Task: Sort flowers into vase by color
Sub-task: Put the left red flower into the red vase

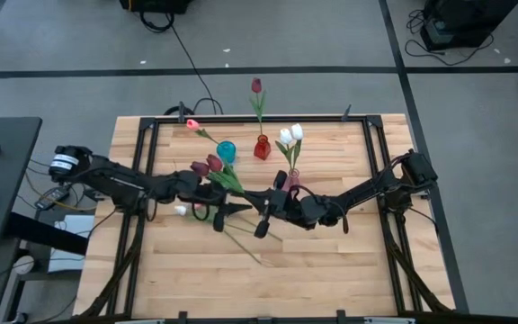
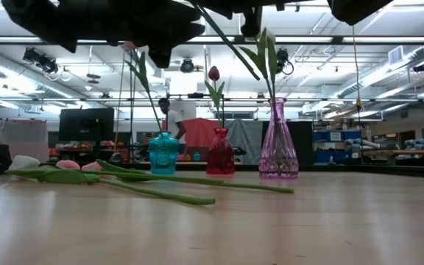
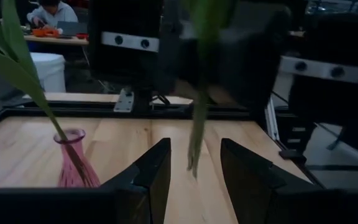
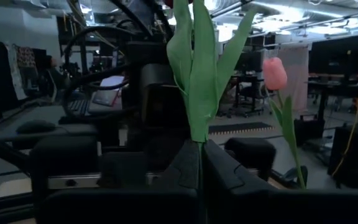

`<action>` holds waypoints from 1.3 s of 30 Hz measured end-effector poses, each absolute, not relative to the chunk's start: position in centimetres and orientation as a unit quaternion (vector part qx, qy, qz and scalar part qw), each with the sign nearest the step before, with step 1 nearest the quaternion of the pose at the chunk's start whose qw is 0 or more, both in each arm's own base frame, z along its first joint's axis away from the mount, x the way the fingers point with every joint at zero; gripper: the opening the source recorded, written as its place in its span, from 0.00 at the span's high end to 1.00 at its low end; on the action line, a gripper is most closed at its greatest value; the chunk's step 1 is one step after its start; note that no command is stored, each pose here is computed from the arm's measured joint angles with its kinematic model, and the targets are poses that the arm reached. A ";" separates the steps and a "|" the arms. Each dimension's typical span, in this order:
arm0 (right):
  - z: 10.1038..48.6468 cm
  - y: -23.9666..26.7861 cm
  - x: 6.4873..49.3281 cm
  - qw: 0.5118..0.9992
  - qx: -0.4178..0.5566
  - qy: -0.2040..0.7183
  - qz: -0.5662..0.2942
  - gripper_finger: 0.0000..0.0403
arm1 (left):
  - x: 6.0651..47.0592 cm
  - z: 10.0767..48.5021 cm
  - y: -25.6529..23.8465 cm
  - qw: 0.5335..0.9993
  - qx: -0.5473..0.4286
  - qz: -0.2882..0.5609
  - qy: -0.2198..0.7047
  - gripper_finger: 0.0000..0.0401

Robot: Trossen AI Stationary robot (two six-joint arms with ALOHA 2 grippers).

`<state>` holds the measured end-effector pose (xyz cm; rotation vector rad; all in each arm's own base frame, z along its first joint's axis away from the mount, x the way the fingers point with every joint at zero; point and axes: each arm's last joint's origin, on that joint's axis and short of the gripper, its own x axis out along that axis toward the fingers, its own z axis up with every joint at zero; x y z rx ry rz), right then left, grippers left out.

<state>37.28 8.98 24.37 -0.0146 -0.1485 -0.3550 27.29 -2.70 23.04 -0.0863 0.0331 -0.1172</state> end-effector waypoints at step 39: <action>24.4 11.2 35.4 0.977 0.071 0.008 -0.200 0.68 | 27.2 21.7 -2.5 0.987 -0.020 -0.103 0.122 0.98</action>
